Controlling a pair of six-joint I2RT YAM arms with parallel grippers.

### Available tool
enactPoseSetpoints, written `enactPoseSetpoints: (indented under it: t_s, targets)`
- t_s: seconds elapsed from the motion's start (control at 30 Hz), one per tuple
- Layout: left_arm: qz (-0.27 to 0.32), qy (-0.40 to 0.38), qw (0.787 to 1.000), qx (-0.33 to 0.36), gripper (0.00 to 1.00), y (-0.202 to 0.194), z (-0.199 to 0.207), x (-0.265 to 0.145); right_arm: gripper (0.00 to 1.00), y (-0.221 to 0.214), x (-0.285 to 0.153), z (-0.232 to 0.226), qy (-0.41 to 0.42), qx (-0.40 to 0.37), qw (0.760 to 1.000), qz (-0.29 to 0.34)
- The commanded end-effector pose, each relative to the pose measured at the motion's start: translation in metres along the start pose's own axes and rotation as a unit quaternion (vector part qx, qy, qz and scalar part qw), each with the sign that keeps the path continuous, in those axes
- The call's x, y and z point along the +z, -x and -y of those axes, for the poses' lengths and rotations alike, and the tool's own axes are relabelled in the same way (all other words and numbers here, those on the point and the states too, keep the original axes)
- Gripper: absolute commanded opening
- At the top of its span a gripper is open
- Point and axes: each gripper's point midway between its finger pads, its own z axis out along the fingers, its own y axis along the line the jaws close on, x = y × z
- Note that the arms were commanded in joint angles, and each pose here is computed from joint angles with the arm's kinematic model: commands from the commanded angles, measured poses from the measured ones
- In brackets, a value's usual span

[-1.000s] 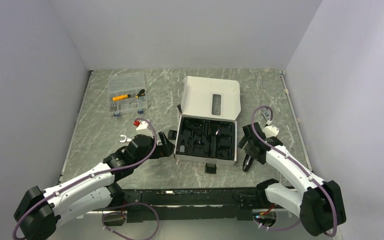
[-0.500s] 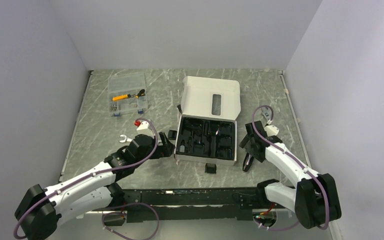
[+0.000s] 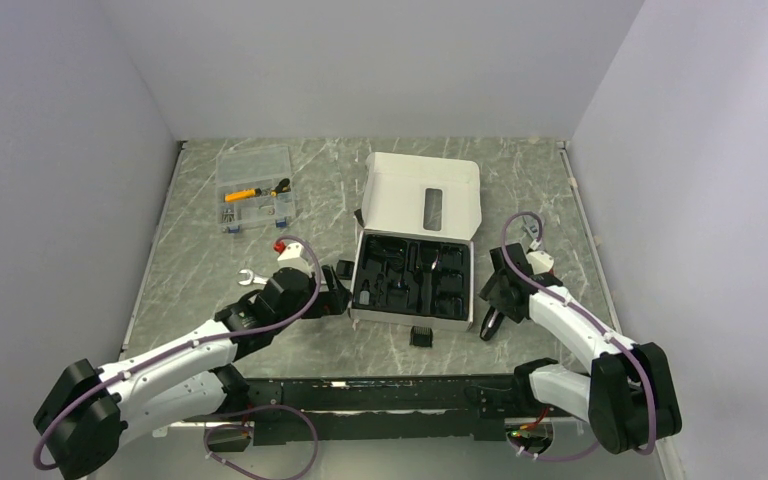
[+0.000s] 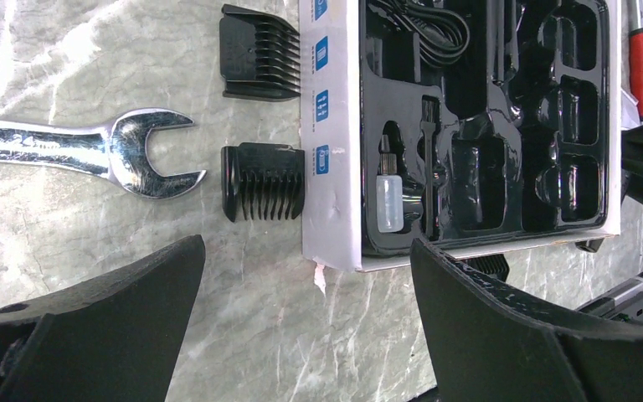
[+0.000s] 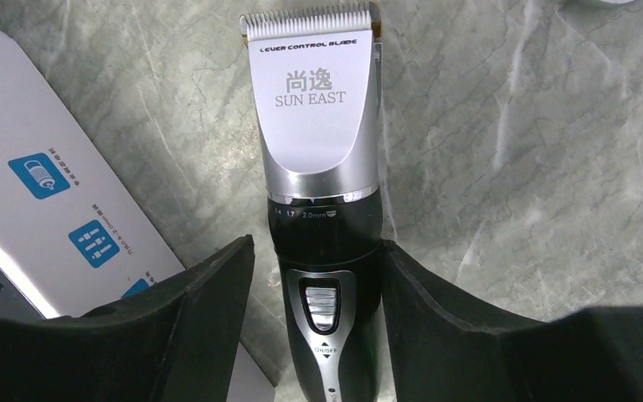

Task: Sort the hair-cutting tools
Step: Pick up the electric hair clipper from the center of the board.

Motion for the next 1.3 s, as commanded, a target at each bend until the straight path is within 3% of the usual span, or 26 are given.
enactPoseSetpoints:
  t_s: [0.0,0.1,0.27,0.87,1.1,1.23,1.27]
  targets:
    - [0.012,-0.026,1.0,-0.009,0.99,0.01,0.016,0.002,0.59,0.007,0.0,-0.007,0.014,0.003,1.0,0.013]
    - [0.01,-0.026,1.0,-0.008,0.99,0.008,0.016,0.003,0.65,0.008,0.001,-0.005,0.007,0.005,1.0,0.014]
    - [0.008,-0.023,1.0,-0.007,0.99,0.007,0.014,0.004,0.65,0.008,0.004,-0.005,0.002,0.002,1.0,0.015]
    - [0.011,-0.022,1.0,-0.01,0.99,0.007,0.012,0.002,0.42,0.015,-0.011,-0.008,0.025,0.01,0.999,0.029]
    - [0.007,-0.023,1.0,-0.012,0.99,0.006,0.013,0.003,0.23,0.021,-0.023,-0.006,0.032,0.014,0.998,0.042]
    - [0.009,-0.021,1.0,-0.012,0.99,0.006,0.012,0.003,0.0,0.044,-0.052,-0.012,0.056,0.015,0.995,0.081]
    - [0.01,-0.021,1.0,-0.012,0.99,0.007,0.013,0.003,0.0,0.049,-0.061,-0.014,0.062,0.011,0.994,0.088]
